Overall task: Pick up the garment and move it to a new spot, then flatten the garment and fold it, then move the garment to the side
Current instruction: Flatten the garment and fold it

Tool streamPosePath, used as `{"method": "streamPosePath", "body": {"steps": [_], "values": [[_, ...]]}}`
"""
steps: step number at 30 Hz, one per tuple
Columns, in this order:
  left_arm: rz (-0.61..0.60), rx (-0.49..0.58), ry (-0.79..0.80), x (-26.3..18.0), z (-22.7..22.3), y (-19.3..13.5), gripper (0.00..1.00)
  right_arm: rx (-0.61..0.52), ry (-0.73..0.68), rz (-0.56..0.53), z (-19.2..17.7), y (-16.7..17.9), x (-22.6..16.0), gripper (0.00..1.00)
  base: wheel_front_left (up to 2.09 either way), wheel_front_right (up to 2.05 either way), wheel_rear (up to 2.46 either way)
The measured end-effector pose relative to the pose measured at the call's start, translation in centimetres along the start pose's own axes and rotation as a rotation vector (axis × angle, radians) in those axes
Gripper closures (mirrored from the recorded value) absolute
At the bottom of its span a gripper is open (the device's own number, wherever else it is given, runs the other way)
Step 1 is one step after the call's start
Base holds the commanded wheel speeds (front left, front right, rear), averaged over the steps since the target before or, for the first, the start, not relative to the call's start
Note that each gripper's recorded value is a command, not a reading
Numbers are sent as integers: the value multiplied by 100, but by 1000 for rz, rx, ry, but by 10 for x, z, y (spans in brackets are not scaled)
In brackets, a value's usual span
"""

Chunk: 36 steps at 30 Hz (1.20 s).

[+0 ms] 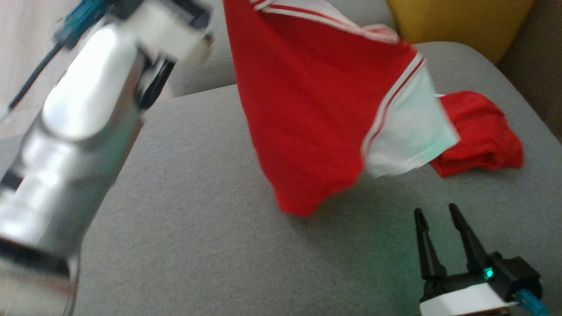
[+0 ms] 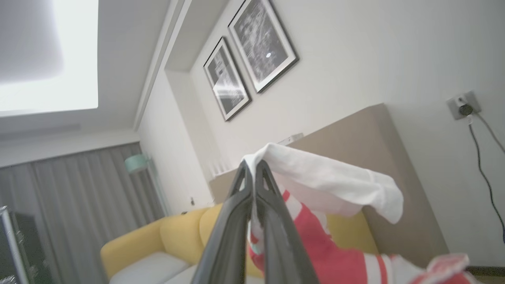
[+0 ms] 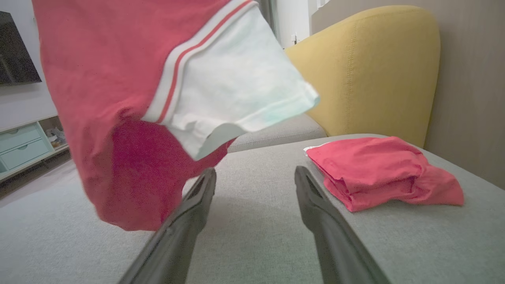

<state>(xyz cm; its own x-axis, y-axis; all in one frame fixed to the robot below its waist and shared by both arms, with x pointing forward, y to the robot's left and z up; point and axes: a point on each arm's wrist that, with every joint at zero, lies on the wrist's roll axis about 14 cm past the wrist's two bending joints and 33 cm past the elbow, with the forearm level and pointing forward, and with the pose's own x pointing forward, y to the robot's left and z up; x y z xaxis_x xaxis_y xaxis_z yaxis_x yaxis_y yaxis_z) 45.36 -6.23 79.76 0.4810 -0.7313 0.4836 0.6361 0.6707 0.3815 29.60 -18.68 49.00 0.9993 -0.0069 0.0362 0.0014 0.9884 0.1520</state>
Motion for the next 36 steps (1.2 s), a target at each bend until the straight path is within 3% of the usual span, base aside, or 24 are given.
{"method": "streamPosePath", "body": {"steps": [2, 5, 10, 14, 19, 20, 21, 22, 25, 29, 33, 36], "values": [[46, -9, 74, -27, -25, 17, 100, -1, -5, 6, 2, 1, 4, 0, 0, 0, 0], [129, -91, 277, -99, -97, 23, 100, -5, 3, 18, 0, 2, 10, 0, 0, 0, 0], [346, -325, 624, -258, -195, -9, 100, -8, 35, 46, -9, 9, 18, 0, 0, 0, 0], [477, -395, 774, -340, -215, -33, 100, -18, 46, 66, -12, 13, 26, 0, 0, 0, 0], [625, -395, 820, -388, -209, -29, 100, -25, 58, 99, -16, 22, 33, 0, 0, 0, 0], [668, -383, 836, -403, -207, -26, 76, -25, 59, 112, -17, 26, 34, 0, 0, 0, 0], [686, -381, 842, -409, -205, -25, 12, -25, 59, 117, -17, 27, 35, 0, 0, 0, 0], [709, -382, 842, -414, -204, -24, 0, -26, 58, 122, -17, 28, 35, 0, 0, 0, 0], [750, -339, 833, -420, -197, -16, 0, -29, 57, 131, -16, 31, 36, 0, 0, 0, 0], [763, -201, 793, -410, -179, 1, 0, -30, 60, 139, -17, 33, 37, 0, 0, 0, 0], [670, -95, 763, -393, -166, -1, 0, -30, 70, 139, -20, 33, 38, 0, 0, 0, 0], [567, -70, 798, -390, -171, -21, 0, -29, 80, 140, -23, 33, 39, 0, 0, 0, 0]]}}
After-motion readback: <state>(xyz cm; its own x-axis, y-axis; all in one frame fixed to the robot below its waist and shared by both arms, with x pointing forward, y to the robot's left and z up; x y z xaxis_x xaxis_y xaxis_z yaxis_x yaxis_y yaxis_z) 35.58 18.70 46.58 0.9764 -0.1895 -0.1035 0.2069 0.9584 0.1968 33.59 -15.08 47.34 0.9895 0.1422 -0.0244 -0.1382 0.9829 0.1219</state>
